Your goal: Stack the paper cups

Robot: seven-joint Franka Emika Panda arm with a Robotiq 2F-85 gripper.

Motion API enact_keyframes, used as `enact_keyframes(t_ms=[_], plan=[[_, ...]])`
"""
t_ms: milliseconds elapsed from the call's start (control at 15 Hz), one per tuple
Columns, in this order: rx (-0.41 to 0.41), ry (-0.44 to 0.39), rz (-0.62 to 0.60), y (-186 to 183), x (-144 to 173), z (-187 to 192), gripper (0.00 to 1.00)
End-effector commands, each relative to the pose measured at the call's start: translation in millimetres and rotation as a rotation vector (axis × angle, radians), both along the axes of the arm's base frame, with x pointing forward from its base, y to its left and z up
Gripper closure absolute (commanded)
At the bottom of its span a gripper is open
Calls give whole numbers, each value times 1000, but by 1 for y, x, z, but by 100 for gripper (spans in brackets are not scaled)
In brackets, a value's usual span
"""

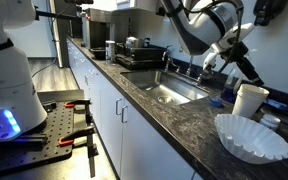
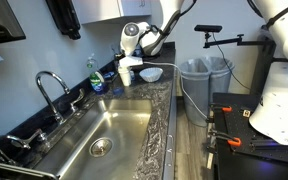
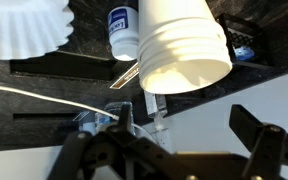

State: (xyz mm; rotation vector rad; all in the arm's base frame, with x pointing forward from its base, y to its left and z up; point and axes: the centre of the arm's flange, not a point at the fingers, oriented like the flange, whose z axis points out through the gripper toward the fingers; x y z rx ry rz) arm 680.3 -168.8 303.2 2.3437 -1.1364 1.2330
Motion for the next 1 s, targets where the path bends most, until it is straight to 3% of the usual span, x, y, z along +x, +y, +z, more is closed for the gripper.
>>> enact_keyframes(t_ms=[0,600,933], plan=[[-29,-12,1,7,-27,21,0],[15,110,64,23,-114,1,0],[22,156,85,31,-141,-13,0]])
